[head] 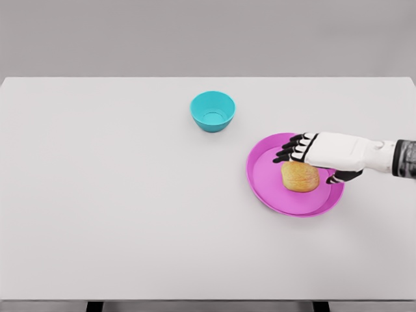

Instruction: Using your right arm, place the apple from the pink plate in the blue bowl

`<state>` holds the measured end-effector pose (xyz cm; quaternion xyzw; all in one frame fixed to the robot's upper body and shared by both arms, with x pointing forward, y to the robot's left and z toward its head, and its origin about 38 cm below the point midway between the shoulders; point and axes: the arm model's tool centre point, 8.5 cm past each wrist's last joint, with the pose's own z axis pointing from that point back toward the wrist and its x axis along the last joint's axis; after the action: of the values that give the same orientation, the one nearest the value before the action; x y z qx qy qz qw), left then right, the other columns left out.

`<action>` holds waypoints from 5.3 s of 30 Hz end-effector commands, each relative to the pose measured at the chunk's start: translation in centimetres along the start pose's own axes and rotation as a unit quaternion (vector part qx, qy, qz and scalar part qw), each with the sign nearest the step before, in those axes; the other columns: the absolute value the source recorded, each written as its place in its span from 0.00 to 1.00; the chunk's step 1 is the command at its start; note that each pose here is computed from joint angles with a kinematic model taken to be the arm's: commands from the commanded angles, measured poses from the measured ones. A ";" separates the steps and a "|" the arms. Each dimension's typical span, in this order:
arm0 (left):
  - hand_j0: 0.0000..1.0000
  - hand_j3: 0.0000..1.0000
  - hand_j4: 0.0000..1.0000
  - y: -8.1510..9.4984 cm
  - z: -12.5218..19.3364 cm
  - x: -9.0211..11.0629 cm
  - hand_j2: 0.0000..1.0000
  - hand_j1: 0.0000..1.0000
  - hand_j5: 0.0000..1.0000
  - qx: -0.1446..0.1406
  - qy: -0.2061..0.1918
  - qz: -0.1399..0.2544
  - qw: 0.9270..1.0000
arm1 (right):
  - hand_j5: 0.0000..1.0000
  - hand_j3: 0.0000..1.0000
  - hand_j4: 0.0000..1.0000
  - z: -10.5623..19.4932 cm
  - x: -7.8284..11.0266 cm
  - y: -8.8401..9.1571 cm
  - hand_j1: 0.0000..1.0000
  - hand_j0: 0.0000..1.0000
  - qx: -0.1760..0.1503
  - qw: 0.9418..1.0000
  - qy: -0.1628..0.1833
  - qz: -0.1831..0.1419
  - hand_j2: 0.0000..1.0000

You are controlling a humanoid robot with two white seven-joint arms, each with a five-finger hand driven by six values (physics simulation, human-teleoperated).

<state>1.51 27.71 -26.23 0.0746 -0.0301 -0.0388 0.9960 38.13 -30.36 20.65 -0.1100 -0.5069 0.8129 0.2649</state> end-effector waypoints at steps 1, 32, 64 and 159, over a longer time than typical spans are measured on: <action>1.00 1.00 1.00 0.0 0.0 0.0 1.00 1.00 1.00 0.000 0.000 0.000 1.000 | 1.00 1.00 1.00 -0.2 -0.1 0.2 1.00 1.00 0.001 1.000 0.000 -0.005 1.00; 1.00 1.00 1.00 0.0 0.0 0.0 1.00 1.00 1.00 0.000 0.000 0.000 1.000 | 1.00 1.00 1.00 -3.2 -0.9 2.3 1.00 1.00 0.024 0.999 -0.012 -0.040 1.00; 1.00 1.00 1.00 0.0 0.0 0.0 1.00 1.00 1.00 0.000 0.000 0.000 1.000 | 0.53 0.53 0.53 -3.1 -3.6 -0.9 0.53 0.53 -0.002 0.999 0.016 -0.031 0.53; 1.00 1.00 1.00 0.0 0.0 0.0 1.00 1.00 1.00 0.000 0.000 0.000 1.000 | 0.43 0.43 0.43 -18.4 -5.3 -13.4 0.43 0.43 -0.083 0.994 0.005 -0.065 0.43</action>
<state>1.51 27.71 -26.23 0.0746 -0.0301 -0.0387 0.9960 54.99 -14.48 23.52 -0.1032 -0.5756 0.7511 0.3066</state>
